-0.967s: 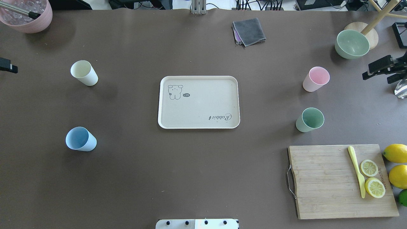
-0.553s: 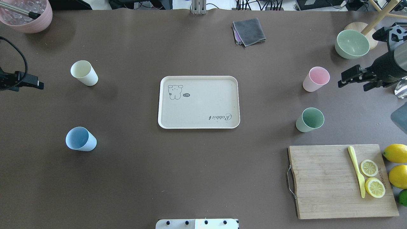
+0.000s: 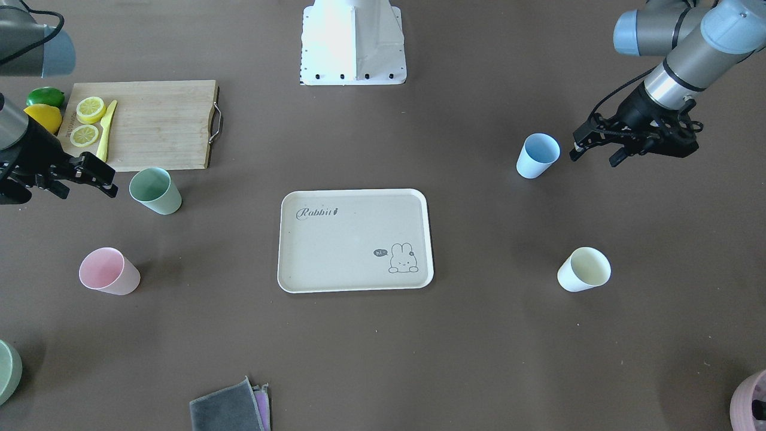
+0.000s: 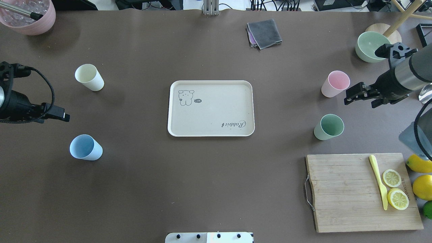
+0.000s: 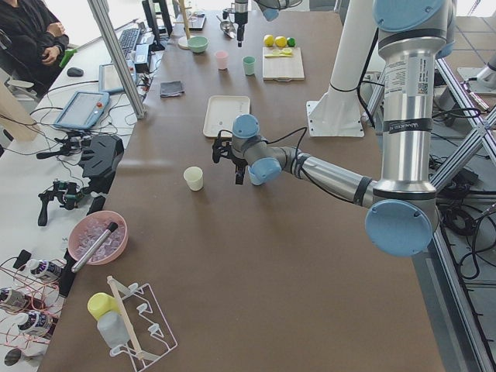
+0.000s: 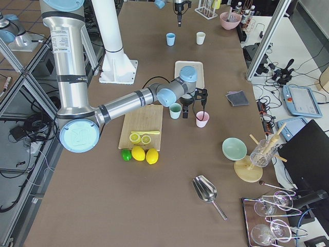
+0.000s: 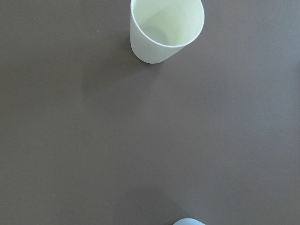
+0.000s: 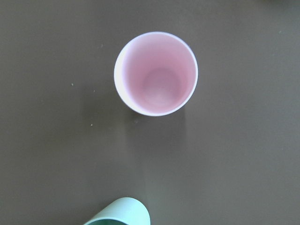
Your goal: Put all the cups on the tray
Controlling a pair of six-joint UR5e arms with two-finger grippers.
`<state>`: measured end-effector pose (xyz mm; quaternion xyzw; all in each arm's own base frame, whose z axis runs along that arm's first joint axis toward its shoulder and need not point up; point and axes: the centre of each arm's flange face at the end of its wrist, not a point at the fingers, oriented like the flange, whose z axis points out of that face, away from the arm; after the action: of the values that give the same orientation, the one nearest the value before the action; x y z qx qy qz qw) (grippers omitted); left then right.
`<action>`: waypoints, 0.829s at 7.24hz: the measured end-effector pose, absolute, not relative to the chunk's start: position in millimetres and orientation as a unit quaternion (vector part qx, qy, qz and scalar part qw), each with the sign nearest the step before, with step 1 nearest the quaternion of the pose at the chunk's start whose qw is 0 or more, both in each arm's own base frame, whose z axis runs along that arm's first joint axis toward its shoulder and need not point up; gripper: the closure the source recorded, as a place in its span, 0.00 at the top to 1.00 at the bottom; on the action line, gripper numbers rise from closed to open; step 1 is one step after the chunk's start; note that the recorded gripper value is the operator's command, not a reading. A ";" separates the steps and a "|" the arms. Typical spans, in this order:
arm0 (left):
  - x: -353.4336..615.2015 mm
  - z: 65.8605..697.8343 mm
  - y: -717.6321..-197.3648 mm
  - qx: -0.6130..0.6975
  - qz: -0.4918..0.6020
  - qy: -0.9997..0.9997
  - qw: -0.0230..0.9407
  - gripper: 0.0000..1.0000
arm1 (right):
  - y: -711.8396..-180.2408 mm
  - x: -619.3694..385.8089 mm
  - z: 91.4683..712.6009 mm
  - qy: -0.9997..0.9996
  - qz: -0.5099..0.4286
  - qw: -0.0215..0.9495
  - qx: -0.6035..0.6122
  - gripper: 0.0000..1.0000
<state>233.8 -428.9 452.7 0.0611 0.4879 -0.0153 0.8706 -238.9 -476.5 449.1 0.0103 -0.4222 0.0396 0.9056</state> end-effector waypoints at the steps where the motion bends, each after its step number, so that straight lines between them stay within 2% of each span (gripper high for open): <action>1: 235.3 453.1 -426.5 0.062 -0.017 0.486 0.872 0.98 | -465.1 -264.4 449.0 -0.416 0.035 0.909 0.011 1.00; 4: 238.0 453.6 -422.9 0.064 -0.016 0.482 0.873 0.98 | -442.6 -303.1 457.3 -0.403 0.022 0.915 0.011 1.00; 5: 238.1 453.8 -422.7 0.064 -0.016 0.482 0.874 0.98 | -440.0 -305.8 461.8 -0.400 0.020 0.916 0.008 0.87; 6: 238.6 453.8 -422.4 0.064 -0.016 0.482 0.874 0.97 | -438.7 -306.9 468.0 -0.396 0.020 0.918 0.004 0.26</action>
<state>238.6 -422.4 453.8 0.0639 0.4821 -0.0157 0.8736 -306.9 -438.7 468.0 0.0044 -0.3956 0.0197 0.9182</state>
